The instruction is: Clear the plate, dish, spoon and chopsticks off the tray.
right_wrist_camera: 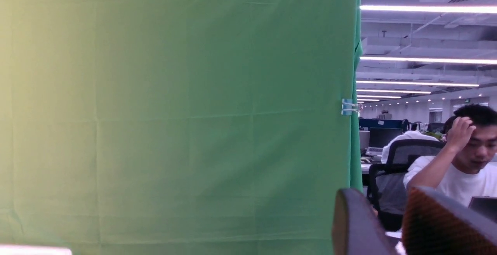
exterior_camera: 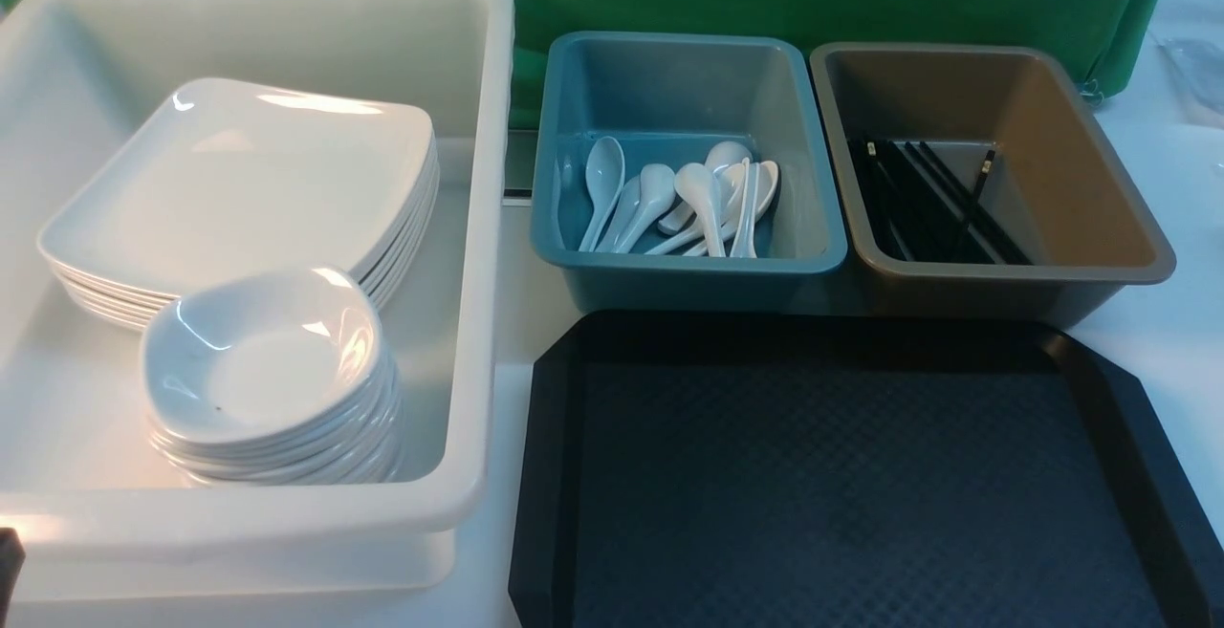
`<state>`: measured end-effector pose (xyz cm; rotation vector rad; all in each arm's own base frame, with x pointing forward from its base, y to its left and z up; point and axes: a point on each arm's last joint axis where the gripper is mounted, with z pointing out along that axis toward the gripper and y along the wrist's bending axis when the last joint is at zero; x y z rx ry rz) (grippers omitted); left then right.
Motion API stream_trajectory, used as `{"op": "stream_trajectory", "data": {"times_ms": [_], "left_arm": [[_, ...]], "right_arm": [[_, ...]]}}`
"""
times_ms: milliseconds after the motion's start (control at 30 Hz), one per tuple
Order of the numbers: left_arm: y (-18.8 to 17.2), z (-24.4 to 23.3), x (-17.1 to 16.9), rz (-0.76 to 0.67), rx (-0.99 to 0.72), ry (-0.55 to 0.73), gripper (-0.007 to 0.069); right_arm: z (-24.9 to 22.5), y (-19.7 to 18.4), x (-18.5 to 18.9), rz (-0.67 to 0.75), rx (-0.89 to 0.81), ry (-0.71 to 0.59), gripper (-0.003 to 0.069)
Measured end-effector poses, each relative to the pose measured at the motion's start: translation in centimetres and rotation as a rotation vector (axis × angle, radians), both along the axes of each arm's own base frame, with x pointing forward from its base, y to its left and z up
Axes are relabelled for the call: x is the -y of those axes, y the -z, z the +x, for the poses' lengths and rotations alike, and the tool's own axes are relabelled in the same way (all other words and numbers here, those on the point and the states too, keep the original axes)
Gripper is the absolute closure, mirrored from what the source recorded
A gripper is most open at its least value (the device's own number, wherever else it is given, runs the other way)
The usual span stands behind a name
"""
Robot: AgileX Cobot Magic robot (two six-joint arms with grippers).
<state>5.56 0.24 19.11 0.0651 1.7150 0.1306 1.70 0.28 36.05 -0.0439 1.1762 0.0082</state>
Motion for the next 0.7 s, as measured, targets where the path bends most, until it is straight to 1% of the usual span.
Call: {"op": "stream_trajectory", "data": {"times_ms": [67,167,300,333,367,433,467,500,533,567,633,700], "left_arm": [[0.0,0.0,0.0,0.0,0.0,0.0,0.0609],[0.0,0.0,0.0,0.0,0.0,0.0,0.0609],[0.0,0.0,0.0,0.001,0.0,0.0,0.0609],[0.0,0.0,0.0,0.001,0.0,0.0,0.0609],[0.0,0.0,0.0,0.001,-0.001,0.0,0.0609],[0.0,0.0,0.0,0.001,-0.002,0.0,0.0609],[0.0,0.0,0.0,0.001,-0.003,0.0,0.0609],[0.0,0.0,0.0,0.001,-0.003,0.0,0.0609],[0.0,0.0,0.0,0.001,-0.003,0.0,0.0609],[0.0,0.0,0.0,0.001,-0.003,0.0,0.0609],[0.0,0.0,0.0,0.0,-0.004,0.0,0.0609],[0.0,0.0,0.0,0.0,-0.004,0.0,0.0609]], "right_arm": [[0.2,0.4,0.0,-0.024,-0.013,0.012,0.0422],[1.3,2.5,0.1,-0.113,-0.098,0.049,0.0422],[3.1,7.1,0.1,-0.179,-0.247,0.067,0.0422],[3.2,7.4,0.1,-0.181,-0.255,0.067,0.0422],[3.7,9.5,0.1,-0.189,-0.328,0.064,0.0422],[4.1,12.1,0.2,-0.198,-0.415,0.059,0.0422],[4.2,13.4,0.2,-0.2,-0.452,0.057,0.0422],[4.2,13.6,0.2,-0.2,-0.457,0.056,0.0422],[4.3,15.6,0.2,-0.204,-0.508,0.052,0.0422],[4.2,16.5,0.2,-0.201,-0.534,0.049,0.0422],[4.1,17.0,0.2,-0.195,-0.563,0.045,0.0422],[3.7,18.1,0.2,-0.175,-0.653,0.009,0.0422]]}}
